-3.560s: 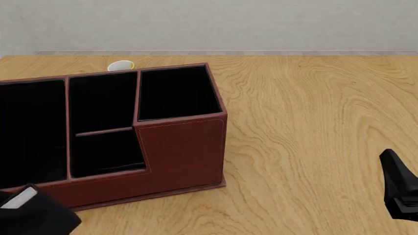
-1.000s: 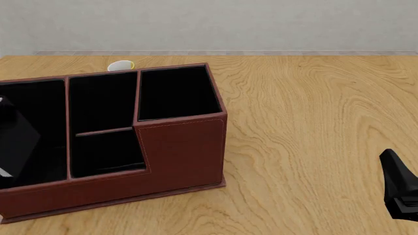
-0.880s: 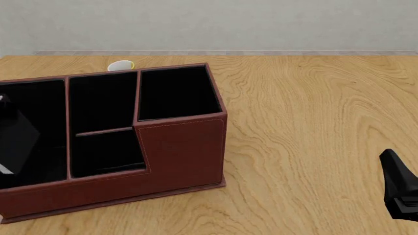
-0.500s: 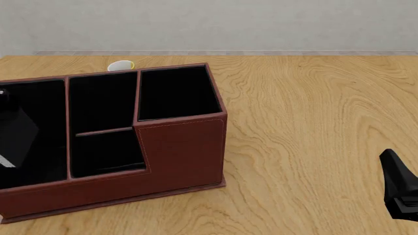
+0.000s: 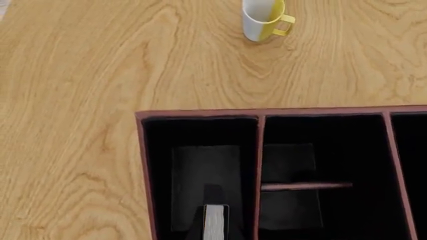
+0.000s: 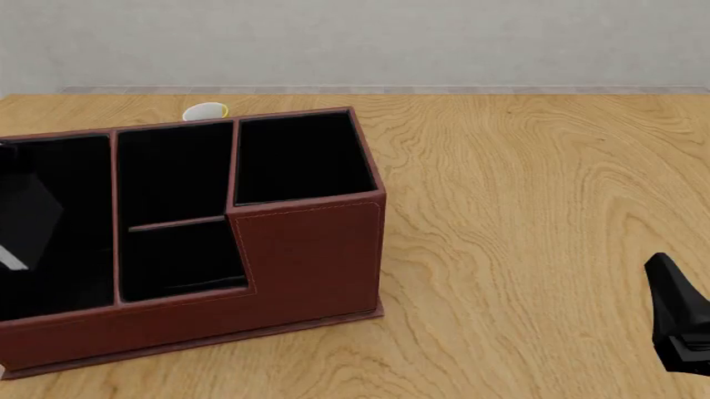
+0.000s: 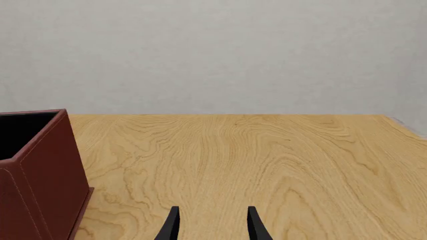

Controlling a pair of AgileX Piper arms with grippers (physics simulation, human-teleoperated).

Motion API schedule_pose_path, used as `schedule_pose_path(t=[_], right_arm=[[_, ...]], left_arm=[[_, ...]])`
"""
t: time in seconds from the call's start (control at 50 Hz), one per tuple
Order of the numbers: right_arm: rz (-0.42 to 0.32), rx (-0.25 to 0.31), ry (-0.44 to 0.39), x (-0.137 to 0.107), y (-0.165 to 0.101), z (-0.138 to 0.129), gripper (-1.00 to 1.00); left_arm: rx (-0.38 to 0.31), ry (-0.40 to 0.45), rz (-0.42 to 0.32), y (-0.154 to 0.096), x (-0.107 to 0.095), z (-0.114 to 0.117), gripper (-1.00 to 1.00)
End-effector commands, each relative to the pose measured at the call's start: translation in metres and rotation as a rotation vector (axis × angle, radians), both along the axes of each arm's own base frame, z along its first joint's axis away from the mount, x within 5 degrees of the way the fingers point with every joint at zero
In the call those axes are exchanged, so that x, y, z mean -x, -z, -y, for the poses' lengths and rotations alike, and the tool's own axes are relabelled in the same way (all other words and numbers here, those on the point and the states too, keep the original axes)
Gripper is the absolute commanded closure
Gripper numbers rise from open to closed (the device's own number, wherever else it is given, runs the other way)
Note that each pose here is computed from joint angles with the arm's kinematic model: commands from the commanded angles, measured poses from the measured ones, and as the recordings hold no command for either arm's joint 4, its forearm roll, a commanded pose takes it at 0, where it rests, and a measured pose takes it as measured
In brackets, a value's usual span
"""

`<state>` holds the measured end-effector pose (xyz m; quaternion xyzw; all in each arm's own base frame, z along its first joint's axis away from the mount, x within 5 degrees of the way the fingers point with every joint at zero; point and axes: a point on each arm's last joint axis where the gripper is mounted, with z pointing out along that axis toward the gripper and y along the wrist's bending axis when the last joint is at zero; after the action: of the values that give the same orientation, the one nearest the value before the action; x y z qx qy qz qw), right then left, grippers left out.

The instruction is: Pick up the book and place it in the left compartment of the caddy.

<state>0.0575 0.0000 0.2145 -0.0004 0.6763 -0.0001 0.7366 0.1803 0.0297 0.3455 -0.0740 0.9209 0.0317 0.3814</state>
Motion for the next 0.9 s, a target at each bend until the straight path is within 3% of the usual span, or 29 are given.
schedule_pose_path(t=[0.02, 0.9], right_arm=[[0.0, 0.0, 0.0, 0.0, 0.0, 0.0, -1.0], [0.001, 0.0, 0.0, 0.0, 0.0, 0.0, -1.0]], left_arm=[[-0.009, -0.011, 0.01, 0.001, -0.008, -0.005, 1.0], [-0.019, -0.014, -0.021, 0.03, -0.029, -0.013, 1.0]])
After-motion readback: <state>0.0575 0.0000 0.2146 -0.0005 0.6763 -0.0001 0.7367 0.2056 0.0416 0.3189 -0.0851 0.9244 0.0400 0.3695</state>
